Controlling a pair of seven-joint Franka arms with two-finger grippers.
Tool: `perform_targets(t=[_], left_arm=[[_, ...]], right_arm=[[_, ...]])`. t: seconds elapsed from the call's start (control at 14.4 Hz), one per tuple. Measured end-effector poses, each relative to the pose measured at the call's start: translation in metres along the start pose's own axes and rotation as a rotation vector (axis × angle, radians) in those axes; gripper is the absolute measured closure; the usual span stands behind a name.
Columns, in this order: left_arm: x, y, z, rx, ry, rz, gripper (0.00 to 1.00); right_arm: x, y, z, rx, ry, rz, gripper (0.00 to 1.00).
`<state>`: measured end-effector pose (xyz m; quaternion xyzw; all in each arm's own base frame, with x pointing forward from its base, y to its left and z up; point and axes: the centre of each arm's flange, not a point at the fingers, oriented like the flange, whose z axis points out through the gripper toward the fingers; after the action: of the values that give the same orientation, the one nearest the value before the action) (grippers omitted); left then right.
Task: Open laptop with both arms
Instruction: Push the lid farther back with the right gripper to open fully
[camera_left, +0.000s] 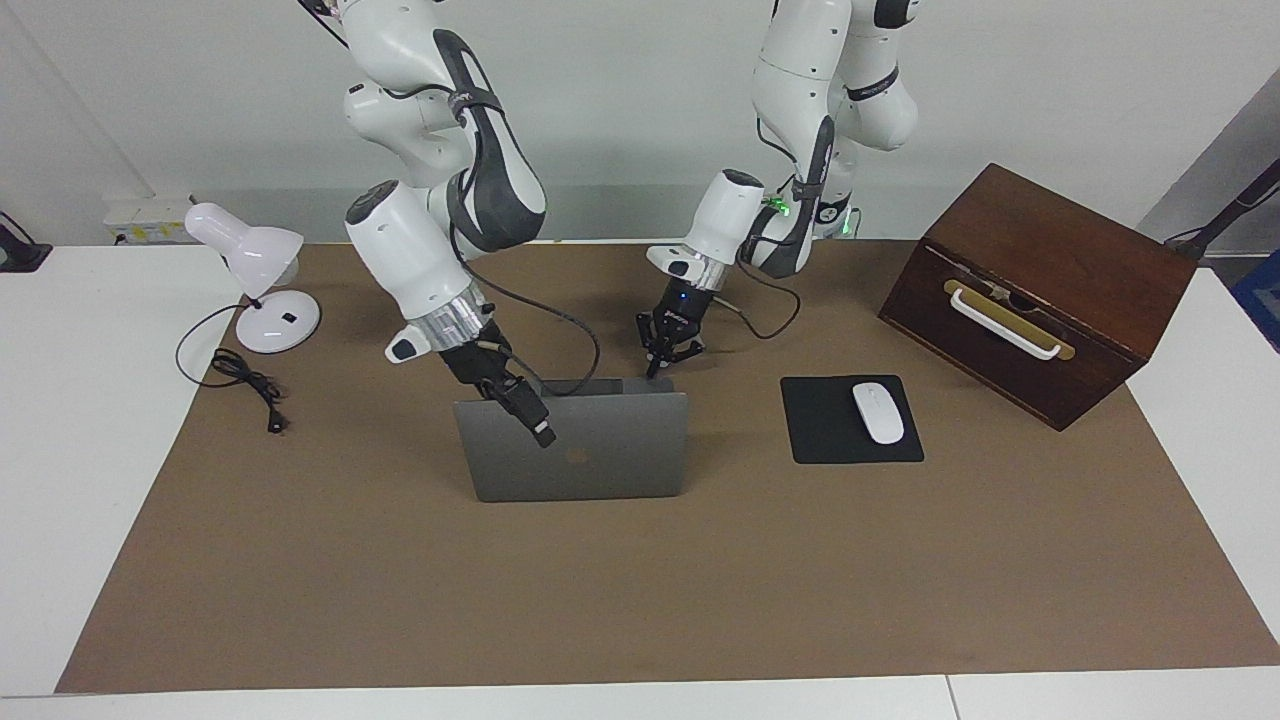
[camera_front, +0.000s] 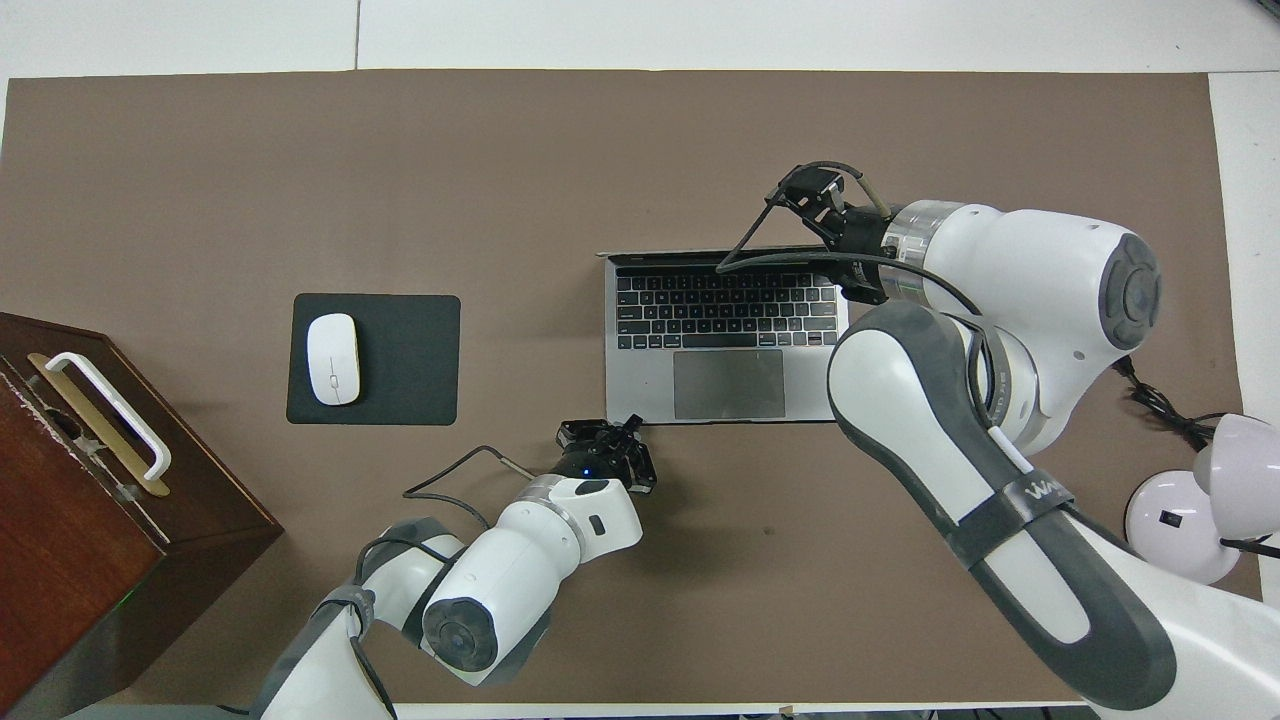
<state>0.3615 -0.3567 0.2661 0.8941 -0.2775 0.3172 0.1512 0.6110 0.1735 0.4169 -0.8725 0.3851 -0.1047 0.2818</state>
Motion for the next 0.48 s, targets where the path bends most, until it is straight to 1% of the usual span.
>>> perform_targets(t=[0.21, 0.48], left_arm=[[0.000, 0.000, 0.000, 0.000, 0.000, 0.000, 0.99], [0.000, 0.000, 0.000, 0.000, 0.000, 0.000, 0.99]], right_arm=[[0.006, -0.006, 0.002, 0.006, 0.009, -0.013, 0.00], [0.022, -0.008, 0.004, -0.010, 0.032, -0.039, 0.00]])
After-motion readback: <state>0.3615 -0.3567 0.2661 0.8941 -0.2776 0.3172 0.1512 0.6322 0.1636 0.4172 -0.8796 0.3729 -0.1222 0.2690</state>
